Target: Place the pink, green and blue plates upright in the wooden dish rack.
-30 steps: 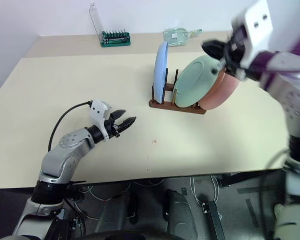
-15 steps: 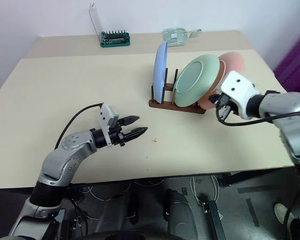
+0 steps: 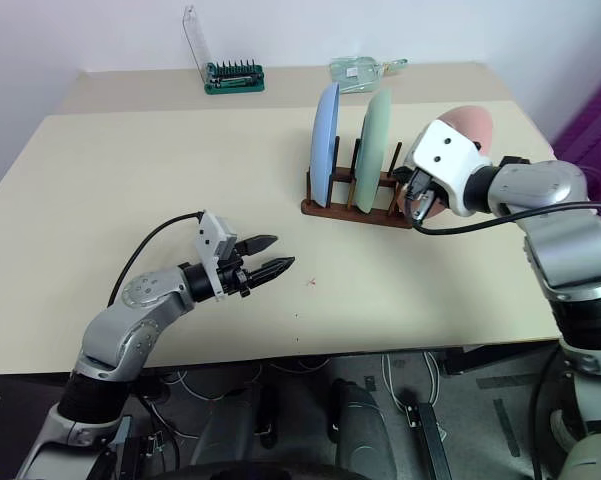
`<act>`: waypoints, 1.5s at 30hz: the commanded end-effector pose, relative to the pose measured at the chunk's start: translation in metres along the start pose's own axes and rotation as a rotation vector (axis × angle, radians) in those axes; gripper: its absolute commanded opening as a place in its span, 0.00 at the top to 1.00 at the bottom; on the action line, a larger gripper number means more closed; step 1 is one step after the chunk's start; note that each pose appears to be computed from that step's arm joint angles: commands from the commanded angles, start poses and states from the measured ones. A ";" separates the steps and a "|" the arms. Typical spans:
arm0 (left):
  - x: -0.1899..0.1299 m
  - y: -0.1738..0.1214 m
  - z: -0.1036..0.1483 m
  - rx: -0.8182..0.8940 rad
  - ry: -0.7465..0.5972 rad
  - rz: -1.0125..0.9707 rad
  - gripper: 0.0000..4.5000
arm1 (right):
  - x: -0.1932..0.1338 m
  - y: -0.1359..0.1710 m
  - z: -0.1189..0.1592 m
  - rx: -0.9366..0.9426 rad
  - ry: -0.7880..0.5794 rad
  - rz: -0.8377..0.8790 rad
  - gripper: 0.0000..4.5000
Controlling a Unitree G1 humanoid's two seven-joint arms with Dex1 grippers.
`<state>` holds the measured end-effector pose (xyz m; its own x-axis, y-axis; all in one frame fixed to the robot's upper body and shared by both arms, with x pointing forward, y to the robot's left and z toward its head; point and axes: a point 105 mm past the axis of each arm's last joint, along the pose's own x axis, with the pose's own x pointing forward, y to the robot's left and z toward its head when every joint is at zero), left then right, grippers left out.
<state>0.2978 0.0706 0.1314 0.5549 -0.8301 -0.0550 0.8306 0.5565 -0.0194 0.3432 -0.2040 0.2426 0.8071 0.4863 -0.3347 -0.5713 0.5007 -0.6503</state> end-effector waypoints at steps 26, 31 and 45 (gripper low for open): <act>0.013 -0.010 0.006 0.014 -0.027 -0.057 0.34 | -0.044 -0.051 -0.021 -0.109 0.125 -0.236 1.00; 0.014 -0.007 0.005 0.014 -0.031 -0.047 0.34 | -0.049 -0.055 -0.041 -0.095 0.197 -0.261 1.00; -0.062 0.125 -0.018 0.165 0.099 0.617 0.34 | -0.051 -0.043 -0.117 0.242 0.080 -0.398 1.00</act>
<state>0.3617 0.1692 0.1060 0.8934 -0.4293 -0.1322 0.4468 0.8795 0.1638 0.3475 -0.3254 0.1916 0.9549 0.1901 -0.2281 -0.2881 0.7785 -0.5576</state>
